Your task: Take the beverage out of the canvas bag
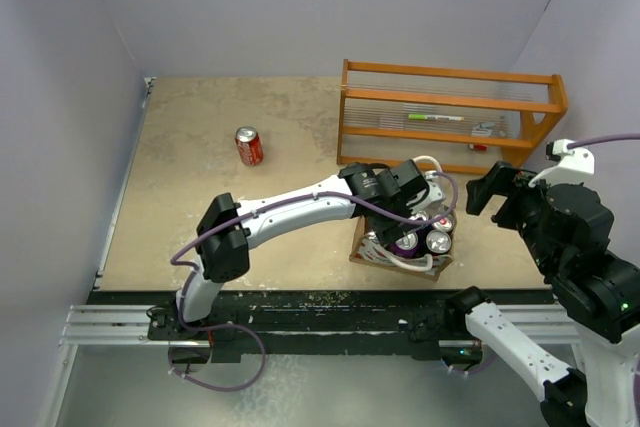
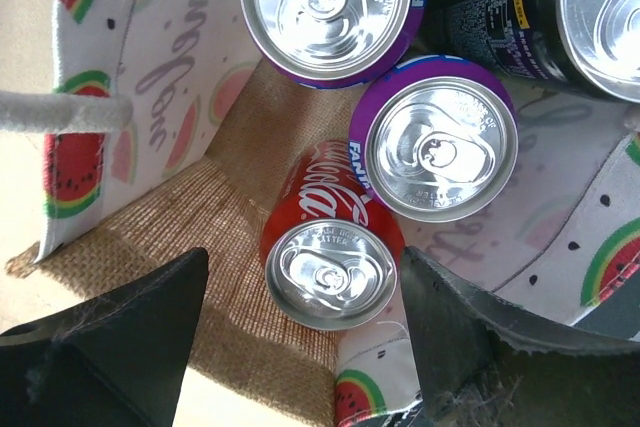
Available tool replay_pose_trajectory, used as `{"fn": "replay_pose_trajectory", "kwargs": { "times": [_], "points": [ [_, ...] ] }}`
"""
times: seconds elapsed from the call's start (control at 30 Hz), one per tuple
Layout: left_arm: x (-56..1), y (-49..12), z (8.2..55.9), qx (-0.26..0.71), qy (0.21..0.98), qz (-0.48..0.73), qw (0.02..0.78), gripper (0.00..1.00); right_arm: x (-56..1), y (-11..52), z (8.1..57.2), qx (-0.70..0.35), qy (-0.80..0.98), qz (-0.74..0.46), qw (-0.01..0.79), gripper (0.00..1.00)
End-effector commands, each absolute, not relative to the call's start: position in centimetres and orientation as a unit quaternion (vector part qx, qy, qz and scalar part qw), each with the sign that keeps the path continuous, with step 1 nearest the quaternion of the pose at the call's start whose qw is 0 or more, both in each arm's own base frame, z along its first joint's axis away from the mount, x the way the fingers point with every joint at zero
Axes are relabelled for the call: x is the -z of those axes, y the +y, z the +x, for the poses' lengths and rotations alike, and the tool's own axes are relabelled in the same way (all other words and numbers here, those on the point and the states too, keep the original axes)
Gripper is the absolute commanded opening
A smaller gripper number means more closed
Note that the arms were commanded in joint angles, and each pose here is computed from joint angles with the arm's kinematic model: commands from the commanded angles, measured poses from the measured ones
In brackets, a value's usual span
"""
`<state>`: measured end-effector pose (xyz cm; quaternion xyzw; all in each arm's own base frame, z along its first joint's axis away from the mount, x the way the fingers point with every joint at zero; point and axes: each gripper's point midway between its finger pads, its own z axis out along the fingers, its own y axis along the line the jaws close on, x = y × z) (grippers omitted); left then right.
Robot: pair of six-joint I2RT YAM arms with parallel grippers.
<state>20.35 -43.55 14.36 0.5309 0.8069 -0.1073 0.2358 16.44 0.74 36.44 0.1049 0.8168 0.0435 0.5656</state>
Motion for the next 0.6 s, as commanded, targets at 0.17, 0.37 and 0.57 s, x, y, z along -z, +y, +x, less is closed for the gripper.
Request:
{"fn": "replay_pose_trajectory", "kwargs": {
  "times": [0.17,0.37,0.57],
  "points": [
    [-12.4,-43.0,19.0,0.102,0.804,0.559,0.178,0.81,-37.3,0.7,17.1,-0.034,0.807,0.092,0.582,1.00],
    [-10.9,-42.4,18.4,0.092,0.814,0.554,0.150,0.81,-37.5,0.6,17.3,-0.026,0.807,0.080,0.584,1.00],
    [-9.1,-41.7,18.8,0.073,0.824,0.545,0.136,0.84,-37.7,0.6,17.6,-0.019,0.806,0.070,0.587,1.00]
  ]
}}
